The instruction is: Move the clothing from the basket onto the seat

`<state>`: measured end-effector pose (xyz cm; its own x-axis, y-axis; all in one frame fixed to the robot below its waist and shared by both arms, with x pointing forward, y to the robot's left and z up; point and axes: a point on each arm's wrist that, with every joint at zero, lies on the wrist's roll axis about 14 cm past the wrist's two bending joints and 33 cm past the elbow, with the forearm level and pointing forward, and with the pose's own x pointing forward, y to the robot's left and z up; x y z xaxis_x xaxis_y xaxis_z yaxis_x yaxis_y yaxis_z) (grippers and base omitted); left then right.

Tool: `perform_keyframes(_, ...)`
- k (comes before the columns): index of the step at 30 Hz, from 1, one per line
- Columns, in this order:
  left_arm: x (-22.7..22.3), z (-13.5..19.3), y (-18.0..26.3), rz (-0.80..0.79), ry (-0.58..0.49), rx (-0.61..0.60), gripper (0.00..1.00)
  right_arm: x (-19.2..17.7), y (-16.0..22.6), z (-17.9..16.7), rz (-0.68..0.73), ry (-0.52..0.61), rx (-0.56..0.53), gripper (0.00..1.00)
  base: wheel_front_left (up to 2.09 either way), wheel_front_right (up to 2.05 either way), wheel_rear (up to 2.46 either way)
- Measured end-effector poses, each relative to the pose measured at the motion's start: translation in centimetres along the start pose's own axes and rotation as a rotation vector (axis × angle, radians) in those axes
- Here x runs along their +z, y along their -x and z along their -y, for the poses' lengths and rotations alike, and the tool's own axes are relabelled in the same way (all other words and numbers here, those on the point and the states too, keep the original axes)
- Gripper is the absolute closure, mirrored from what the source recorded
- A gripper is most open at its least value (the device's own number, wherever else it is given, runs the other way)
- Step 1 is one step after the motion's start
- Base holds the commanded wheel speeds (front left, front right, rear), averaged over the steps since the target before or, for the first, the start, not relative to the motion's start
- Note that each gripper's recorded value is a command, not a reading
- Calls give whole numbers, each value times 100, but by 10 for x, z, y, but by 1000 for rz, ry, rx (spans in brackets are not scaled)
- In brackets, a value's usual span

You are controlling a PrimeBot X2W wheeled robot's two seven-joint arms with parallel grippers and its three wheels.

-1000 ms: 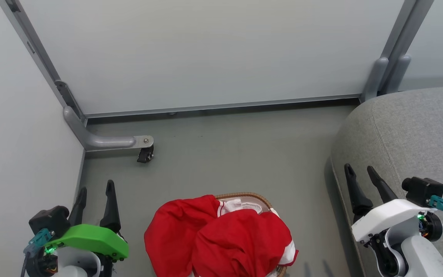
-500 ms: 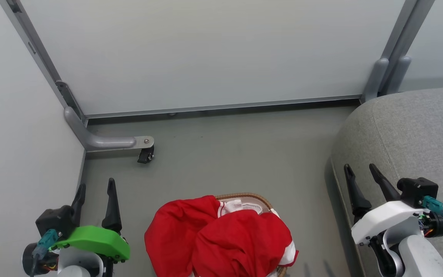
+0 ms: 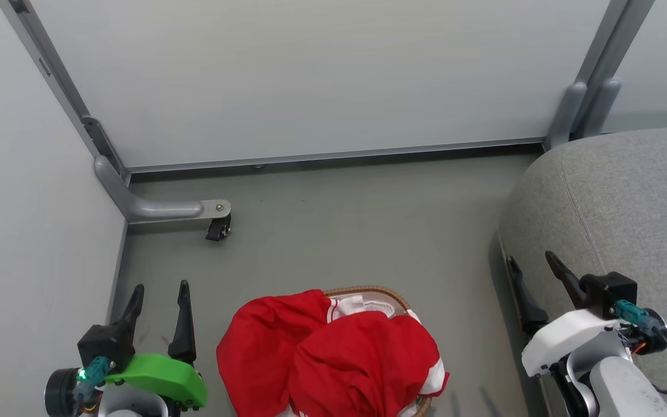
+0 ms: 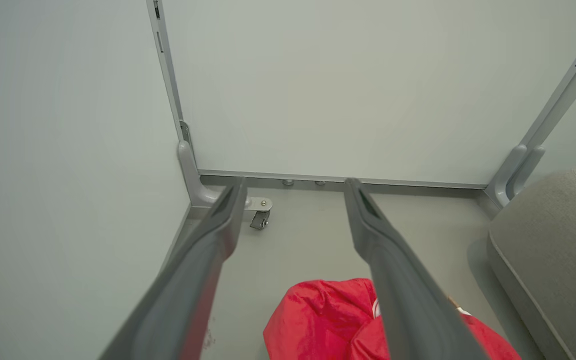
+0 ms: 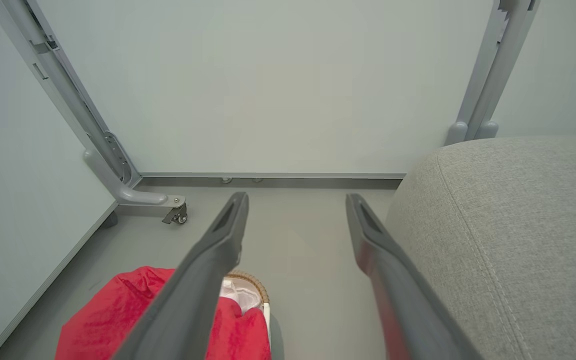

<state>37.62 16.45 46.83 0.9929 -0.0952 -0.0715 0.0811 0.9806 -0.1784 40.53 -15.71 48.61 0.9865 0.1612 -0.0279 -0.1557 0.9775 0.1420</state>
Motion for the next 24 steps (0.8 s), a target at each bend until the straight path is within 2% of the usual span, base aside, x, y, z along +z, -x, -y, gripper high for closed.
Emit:
perform_keyframes(11,-25,40,-55,-63,-27,-160,0,15,-54,-6,65,110,47,0,0,0,0)
perform_keyframes(17,-66,73,-89,-160,-46,-310,0,5,-83,-5,78,145,57,0,0,0,0)
perform_keyframes(24,-127,93,-111,-294,-78,-443,0,-18,-104,2,58,188,60,0,0,0,0)
